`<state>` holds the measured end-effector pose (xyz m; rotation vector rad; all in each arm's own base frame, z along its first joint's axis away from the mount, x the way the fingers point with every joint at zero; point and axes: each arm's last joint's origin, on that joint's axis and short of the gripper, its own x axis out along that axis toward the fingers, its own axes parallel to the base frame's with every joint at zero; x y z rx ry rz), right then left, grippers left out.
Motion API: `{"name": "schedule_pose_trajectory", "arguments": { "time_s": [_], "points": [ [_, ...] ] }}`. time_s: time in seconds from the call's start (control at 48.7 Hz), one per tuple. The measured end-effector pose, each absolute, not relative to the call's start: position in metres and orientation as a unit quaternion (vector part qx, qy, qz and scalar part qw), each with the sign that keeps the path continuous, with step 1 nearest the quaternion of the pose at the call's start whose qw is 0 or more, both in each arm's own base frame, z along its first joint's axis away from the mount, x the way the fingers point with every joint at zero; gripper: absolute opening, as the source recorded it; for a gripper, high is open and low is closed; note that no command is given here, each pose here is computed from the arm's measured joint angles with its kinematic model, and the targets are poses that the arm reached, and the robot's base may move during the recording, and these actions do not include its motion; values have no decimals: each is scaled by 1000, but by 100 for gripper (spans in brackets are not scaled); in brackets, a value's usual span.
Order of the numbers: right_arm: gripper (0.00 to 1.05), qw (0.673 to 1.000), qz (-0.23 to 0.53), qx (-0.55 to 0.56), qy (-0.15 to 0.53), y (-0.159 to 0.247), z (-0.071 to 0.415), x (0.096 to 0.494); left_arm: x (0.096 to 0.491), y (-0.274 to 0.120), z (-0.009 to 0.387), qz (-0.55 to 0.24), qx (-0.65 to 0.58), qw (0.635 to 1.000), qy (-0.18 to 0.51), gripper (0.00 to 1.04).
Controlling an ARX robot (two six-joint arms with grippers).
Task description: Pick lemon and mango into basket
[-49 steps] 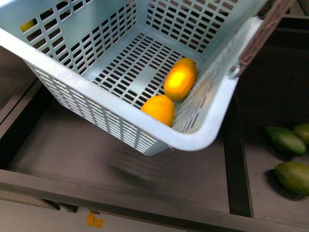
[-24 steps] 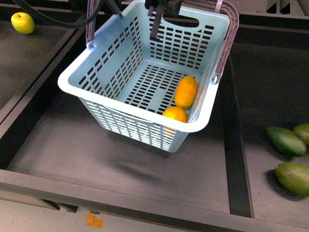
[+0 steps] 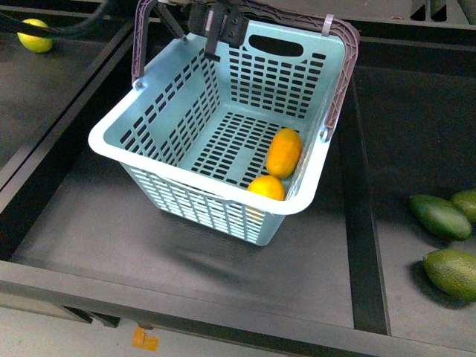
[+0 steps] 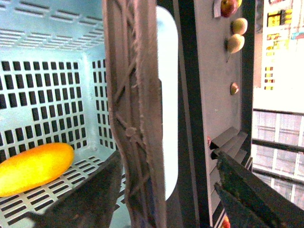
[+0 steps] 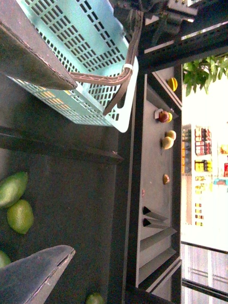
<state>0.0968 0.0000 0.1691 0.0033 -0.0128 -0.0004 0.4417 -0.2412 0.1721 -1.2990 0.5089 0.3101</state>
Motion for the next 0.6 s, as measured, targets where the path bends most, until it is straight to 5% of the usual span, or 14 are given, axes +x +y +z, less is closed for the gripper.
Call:
{"name": "schedule_pose_trajectory", "arguments": {
  "time_s": [0.144,0.288,0.432,0.596],
  "points": [
    [96,1000,0,1,-6,0,169,97,402,-216,212,206,-565,774,198,97],
    [96,1000,0,1,-6,0,169,97,353,-215,235,274,-511,788,208,98],
    [96,1000,0,2,-6,0,169,97,325,-198,228,50,-415,897,143,74],
    [96,1000,-1,1,-6,0,169,97,284,-125,222,-3,-166,986,-2,46]
  ]
}}
